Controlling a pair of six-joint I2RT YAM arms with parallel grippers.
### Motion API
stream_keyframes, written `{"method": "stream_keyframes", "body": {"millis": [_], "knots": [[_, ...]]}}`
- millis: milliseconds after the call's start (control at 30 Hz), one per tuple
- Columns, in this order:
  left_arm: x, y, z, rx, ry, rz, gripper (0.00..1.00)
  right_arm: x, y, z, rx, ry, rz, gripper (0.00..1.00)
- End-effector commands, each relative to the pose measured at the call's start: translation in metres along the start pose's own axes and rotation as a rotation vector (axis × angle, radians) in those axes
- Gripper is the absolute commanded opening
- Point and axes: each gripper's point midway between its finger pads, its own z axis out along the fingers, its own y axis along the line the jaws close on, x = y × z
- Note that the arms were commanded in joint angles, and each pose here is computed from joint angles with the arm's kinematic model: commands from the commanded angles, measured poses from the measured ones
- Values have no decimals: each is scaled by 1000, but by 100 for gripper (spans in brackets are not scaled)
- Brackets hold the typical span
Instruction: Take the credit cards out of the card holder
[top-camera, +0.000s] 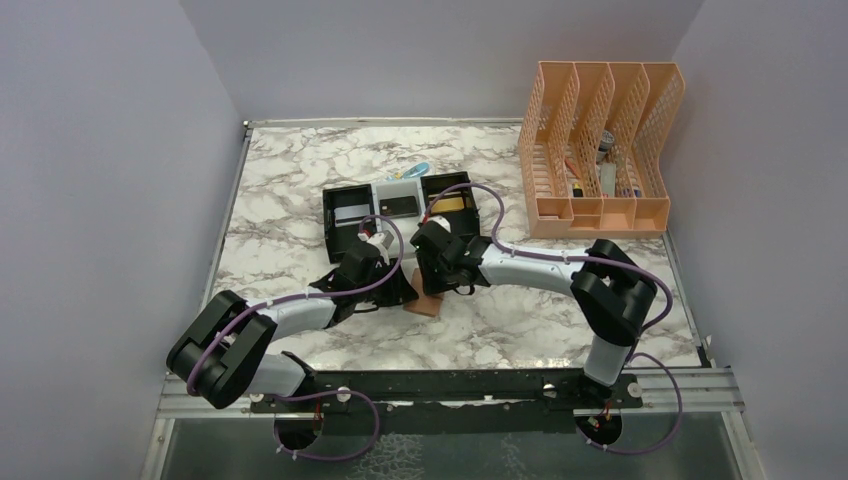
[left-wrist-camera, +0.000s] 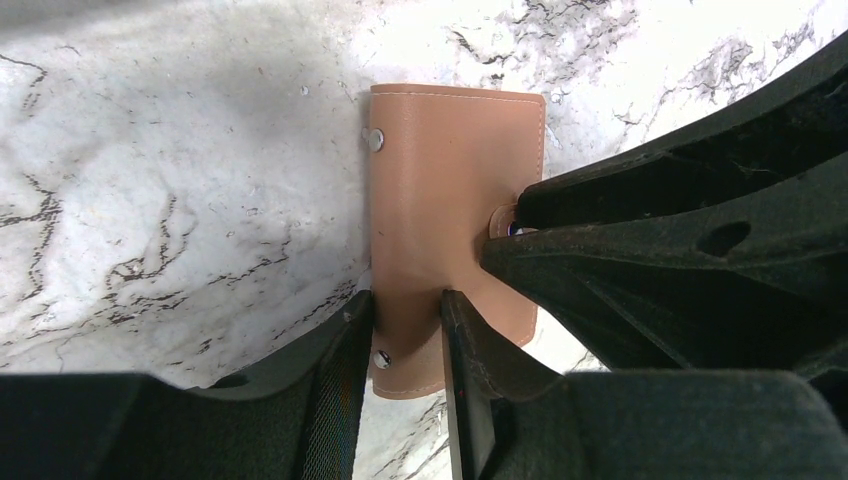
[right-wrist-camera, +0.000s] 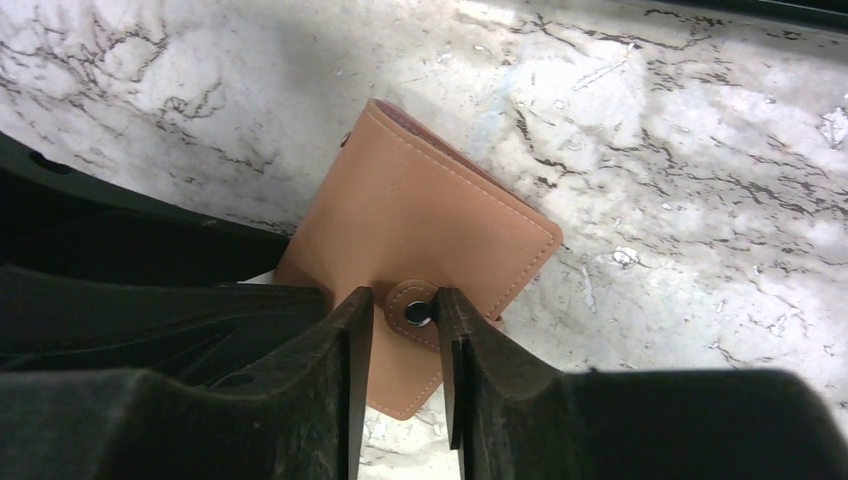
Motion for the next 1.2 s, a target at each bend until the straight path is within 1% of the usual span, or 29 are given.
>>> {"method": "stream_keyframes", "body": {"millis": [0,33,100,167,200,233,267,400,533,667,767,867,1033,1167], "knots": [[5,-2,2,15,13,13,33,32,-39,9,170,86,-27,31],[5,-2,2,13,12,12,33,34,-40,10,172,89,-29,28],[5,-1,2,11,15,10,33,35,-41,10,180,89,-26,20],[5,-2,3,11,18,6,32,36,-43,10,184,86,-21,18],[6,-1,3,10,19,4,32,36,-43,10,181,83,-19,14],[6,-1,3,10,19,4,31,36,-43,9,181,80,-14,5],[6,-1,4,9,20,4,30,36,-42,8,178,77,-8,1],[7,3,4,-13,24,-1,27,30,-37,3,141,50,6,1],[10,10,5,-42,30,-7,22,23,-23,-3,59,24,19,1],[13,15,5,-61,36,-14,16,16,-18,-12,25,-8,33,1],[13,18,4,-79,33,-15,9,9,-17,-19,-10,-31,35,1],[13,23,3,-107,30,-18,5,7,-21,-25,-38,-39,58,1],[10,24,0,-117,13,-14,4,12,-27,-33,-66,-36,71,1],[7,13,0,-71,16,3,5,19,-35,-31,-43,-21,104,2]]}}
